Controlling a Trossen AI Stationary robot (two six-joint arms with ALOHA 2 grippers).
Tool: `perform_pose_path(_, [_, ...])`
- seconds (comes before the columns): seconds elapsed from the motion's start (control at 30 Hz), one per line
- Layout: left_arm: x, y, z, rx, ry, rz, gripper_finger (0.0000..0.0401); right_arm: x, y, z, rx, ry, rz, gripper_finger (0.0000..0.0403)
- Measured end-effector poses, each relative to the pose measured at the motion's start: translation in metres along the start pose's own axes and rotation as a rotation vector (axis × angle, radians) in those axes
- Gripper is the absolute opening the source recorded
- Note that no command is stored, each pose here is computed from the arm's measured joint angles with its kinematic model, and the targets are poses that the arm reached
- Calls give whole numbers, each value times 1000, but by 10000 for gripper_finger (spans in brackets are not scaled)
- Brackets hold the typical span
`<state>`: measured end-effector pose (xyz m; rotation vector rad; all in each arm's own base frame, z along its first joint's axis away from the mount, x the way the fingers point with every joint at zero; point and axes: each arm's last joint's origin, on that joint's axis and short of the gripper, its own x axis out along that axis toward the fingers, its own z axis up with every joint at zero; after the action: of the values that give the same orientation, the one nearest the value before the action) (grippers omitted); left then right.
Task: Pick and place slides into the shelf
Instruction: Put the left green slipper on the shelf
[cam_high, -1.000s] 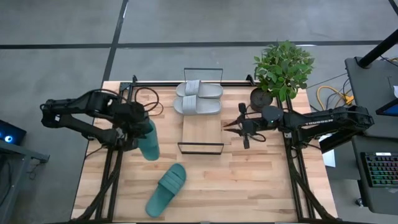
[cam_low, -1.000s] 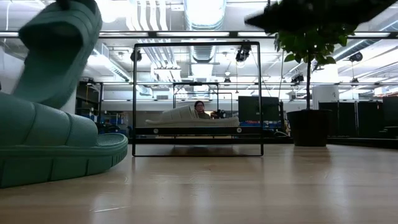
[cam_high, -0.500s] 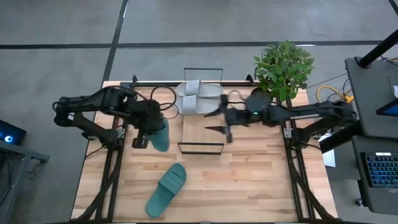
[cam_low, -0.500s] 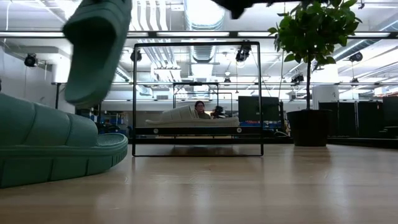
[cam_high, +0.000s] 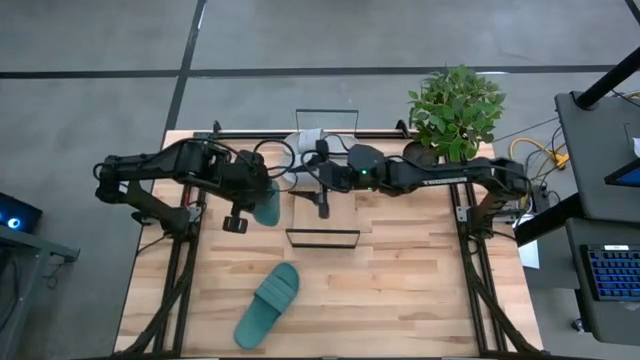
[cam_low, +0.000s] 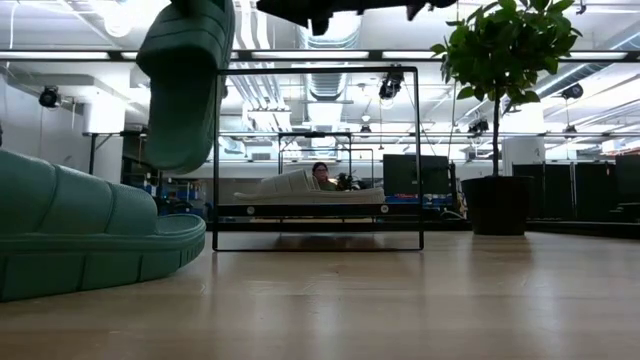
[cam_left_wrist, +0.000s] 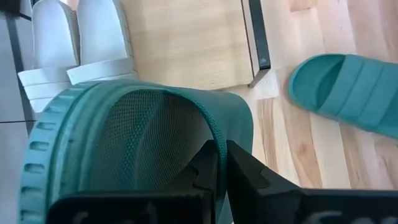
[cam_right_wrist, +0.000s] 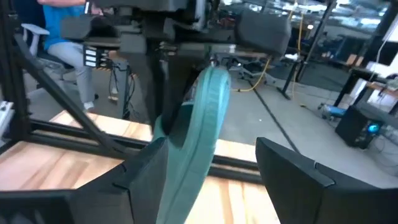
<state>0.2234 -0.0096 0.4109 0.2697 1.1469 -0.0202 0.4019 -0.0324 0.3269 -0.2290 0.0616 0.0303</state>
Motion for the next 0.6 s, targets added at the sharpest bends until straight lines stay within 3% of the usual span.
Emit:
perform_pose_path(0.4, [1, 4, 10, 91, -74, 96, 0, 6, -9, 7, -13, -44, -25, 237])
perform_pose_path(0.6, [5, 6, 12, 125, -47, 165, 0, 6, -8, 6, -18, -52, 36, 238])
